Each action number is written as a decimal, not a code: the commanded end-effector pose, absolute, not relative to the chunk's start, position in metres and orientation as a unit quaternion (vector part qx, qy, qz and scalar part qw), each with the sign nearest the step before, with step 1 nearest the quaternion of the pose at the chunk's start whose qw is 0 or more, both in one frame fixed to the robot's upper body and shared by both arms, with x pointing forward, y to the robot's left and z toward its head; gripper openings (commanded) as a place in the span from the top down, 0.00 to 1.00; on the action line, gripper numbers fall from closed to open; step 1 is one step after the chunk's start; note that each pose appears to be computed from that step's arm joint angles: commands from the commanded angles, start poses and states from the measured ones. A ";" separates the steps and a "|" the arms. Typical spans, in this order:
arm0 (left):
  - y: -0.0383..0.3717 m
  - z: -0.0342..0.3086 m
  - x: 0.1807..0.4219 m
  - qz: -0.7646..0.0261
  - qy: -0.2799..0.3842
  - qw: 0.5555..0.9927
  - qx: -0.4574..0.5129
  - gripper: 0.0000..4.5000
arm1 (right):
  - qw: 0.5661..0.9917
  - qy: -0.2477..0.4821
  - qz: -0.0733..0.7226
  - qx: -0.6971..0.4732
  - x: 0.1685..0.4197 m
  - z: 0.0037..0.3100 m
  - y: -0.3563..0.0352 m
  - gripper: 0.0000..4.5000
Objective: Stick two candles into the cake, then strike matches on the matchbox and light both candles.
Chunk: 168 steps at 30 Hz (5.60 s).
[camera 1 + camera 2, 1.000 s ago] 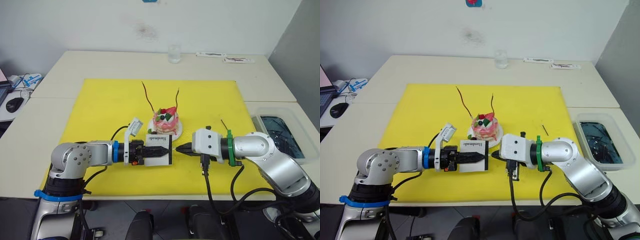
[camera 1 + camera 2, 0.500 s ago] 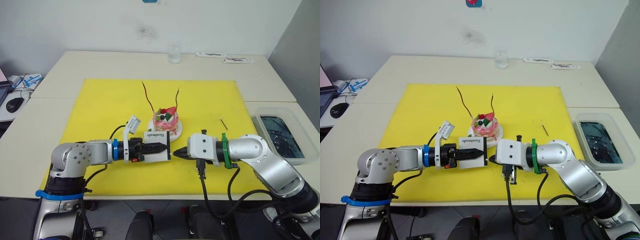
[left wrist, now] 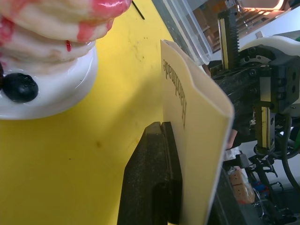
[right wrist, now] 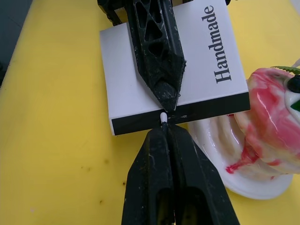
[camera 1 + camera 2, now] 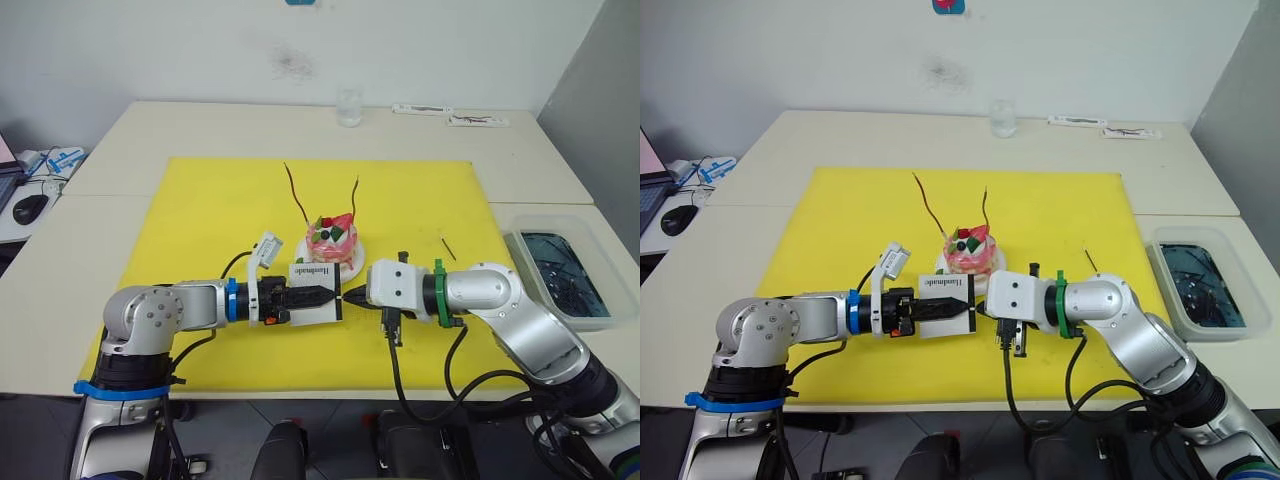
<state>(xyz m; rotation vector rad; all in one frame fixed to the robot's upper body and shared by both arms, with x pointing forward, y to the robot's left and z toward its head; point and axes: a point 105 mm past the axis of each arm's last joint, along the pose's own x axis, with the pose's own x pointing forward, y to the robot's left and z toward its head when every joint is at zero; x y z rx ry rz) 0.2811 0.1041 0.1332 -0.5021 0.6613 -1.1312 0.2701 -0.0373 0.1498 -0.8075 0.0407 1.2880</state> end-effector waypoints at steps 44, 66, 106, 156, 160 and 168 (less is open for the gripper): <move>0.145 0.135 0.269 -0.447 0.275 0.832 -0.177 1.00 | 0.788 -0.066 0.544 -0.281 0.291 0.235 -0.022 1.00; 0.130 0.133 0.268 -0.473 0.267 0.820 -0.183 1.00 | 0.841 -0.167 0.438 -0.271 0.338 0.279 0.030 1.00; 0.128 0.134 0.268 -0.478 0.261 0.817 -0.189 1.00 | 0.837 -0.161 0.433 -0.293 0.349 0.271 0.027 1.00; 0.120 0.134 0.258 -0.508 0.276 0.792 -0.196 1.00 | 0.835 -0.085 0.491 -0.232 0.284 0.259 -0.062 1.00; 0.117 0.134 0.256 -0.519 0.279 0.784 -0.195 1.00 | 0.864 -0.036 0.434 -0.253 0.278 0.246 -0.108 1.00; 0.109 0.133 0.247 -0.542 0.285 0.766 -0.194 1.00 | 0.931 0.045 0.219 -0.289 0.281 0.236 -0.231 1.00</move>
